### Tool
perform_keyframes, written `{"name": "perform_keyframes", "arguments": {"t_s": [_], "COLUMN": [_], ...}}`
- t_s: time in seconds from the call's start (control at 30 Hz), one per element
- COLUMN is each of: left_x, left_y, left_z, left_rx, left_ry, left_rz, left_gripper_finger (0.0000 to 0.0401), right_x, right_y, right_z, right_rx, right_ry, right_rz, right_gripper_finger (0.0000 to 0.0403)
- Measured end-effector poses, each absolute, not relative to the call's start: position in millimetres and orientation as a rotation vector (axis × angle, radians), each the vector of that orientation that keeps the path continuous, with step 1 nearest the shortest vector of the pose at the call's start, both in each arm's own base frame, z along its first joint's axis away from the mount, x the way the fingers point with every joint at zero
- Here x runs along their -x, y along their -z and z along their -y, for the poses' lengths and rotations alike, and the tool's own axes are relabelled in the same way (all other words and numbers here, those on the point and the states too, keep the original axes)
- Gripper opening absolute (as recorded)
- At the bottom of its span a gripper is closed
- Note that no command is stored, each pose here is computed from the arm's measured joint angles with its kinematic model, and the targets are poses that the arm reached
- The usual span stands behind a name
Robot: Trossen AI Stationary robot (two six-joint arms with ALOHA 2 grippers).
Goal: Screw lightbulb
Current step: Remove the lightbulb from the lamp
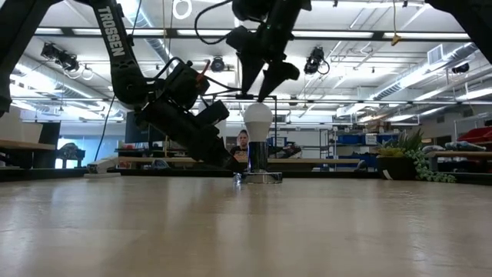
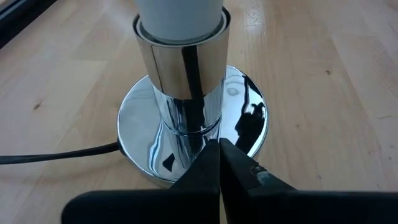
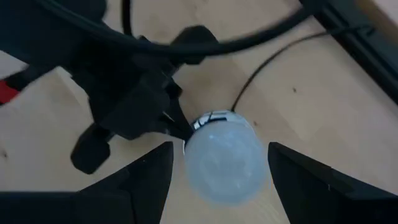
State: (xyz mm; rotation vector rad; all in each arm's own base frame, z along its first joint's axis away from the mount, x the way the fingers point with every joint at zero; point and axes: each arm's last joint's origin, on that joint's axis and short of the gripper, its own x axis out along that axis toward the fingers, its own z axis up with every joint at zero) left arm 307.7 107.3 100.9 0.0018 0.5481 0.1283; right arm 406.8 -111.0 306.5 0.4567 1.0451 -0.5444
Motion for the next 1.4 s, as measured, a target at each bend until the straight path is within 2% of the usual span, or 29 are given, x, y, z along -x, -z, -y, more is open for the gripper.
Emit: {"name": "perform_keyframes", "arguments": {"t_s": [0.33,0.57,0.73,1.07,1.23,1.4], "left_x": [-308,-308,-308,-308,-308,-308], "left_y": [-101,-101,-101,-101,-101,-101], "left_z": [-107,-107,-107,-107,-107,-107], "left_rx": [-0.001,-0.001,-0.002,-0.002,-0.008,-0.008], "left_ry": [-0.128,-0.128,-0.128,-0.128,-0.126,-0.128], "left_rz": [-0.548,-0.548,-0.548,-0.548,-0.550,-0.552], "left_gripper_finger": [0.0001,0.0001,0.0001,0.0001,0.0001,0.0001], "right_x": [-402,-399,-399,-394,-392,-395], "right_y": [-283,-275,-275,-276,-277,-288], "right_z": [115,121,128,145,151,145], "right_rx": [-0.515,-0.526,-0.415,0.077,0.115,-0.009], "right_ry": [0.570,0.560,0.462,-0.002,-0.039,0.073], "right_rz": [-1.112,-1.128,-1.139,-1.166,-1.159,-1.154], "right_gripper_finger": [0.0294,0.0280,0.0254,0.0238,0.0237,0.0239]}}
